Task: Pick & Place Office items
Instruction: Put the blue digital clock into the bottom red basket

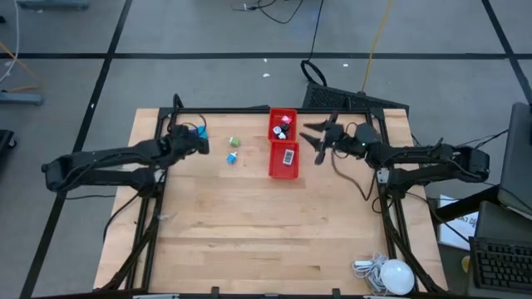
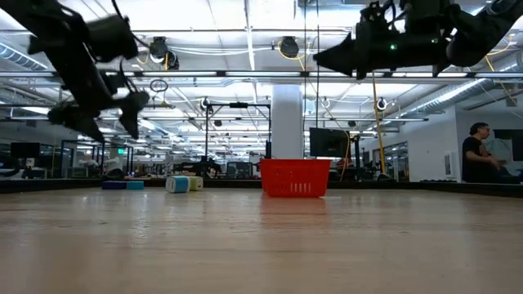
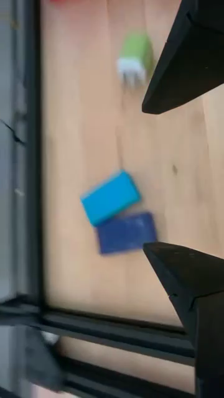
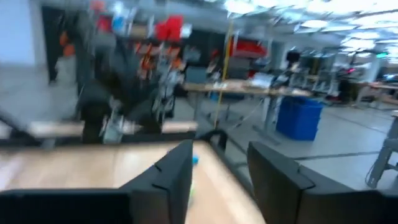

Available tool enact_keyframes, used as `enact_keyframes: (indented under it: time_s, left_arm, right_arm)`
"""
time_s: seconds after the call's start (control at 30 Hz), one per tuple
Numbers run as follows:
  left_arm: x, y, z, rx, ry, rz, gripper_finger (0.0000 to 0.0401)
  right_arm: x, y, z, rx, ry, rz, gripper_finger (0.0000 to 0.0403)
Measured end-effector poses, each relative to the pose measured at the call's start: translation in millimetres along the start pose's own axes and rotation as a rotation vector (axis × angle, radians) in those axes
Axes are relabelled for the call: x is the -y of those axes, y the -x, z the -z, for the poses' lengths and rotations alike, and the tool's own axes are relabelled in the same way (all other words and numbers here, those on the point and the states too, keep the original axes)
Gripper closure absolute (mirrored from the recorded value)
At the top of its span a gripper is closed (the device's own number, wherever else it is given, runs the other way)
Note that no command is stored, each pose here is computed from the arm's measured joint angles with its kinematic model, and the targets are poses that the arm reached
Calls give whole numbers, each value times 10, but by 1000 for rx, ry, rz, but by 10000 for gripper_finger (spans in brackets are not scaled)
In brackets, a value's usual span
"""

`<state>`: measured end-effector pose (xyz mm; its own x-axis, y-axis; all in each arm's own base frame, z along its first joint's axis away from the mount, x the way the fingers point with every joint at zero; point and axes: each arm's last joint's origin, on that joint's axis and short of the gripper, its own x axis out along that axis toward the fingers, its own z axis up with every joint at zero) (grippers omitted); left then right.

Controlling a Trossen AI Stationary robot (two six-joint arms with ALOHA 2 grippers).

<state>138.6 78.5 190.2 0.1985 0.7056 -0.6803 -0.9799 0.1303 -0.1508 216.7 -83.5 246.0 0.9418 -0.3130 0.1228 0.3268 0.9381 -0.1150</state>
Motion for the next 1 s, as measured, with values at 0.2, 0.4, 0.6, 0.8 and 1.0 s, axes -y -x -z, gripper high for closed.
enact_keyframes:
  time_s: [0.2, 0.4, 0.6, 0.8, 1.0]
  left_arm:
    - [-108, -385, -7, -157, 32, -169, 43]
    - [-163, -733, -22, -182, 17, -270, 43]
    - [-160, -1031, -42, -166, -4, -262, 43]
    - [-202, -1178, 29, -223, -12, -303, 45]
    - [-179, -1139, 92, -271, -22, -300, 78]
  right_arm:
    - [120, 55, -74, 30, -70, 51, 205]
    - [113, 60, -38, -14, -57, 45, 179]
    - [113, 60, -38, -14, -55, 45, 180]
    - [113, 61, -39, -14, -55, 45, 187]
    - [112, 61, -29, -24, -48, 44, 186]
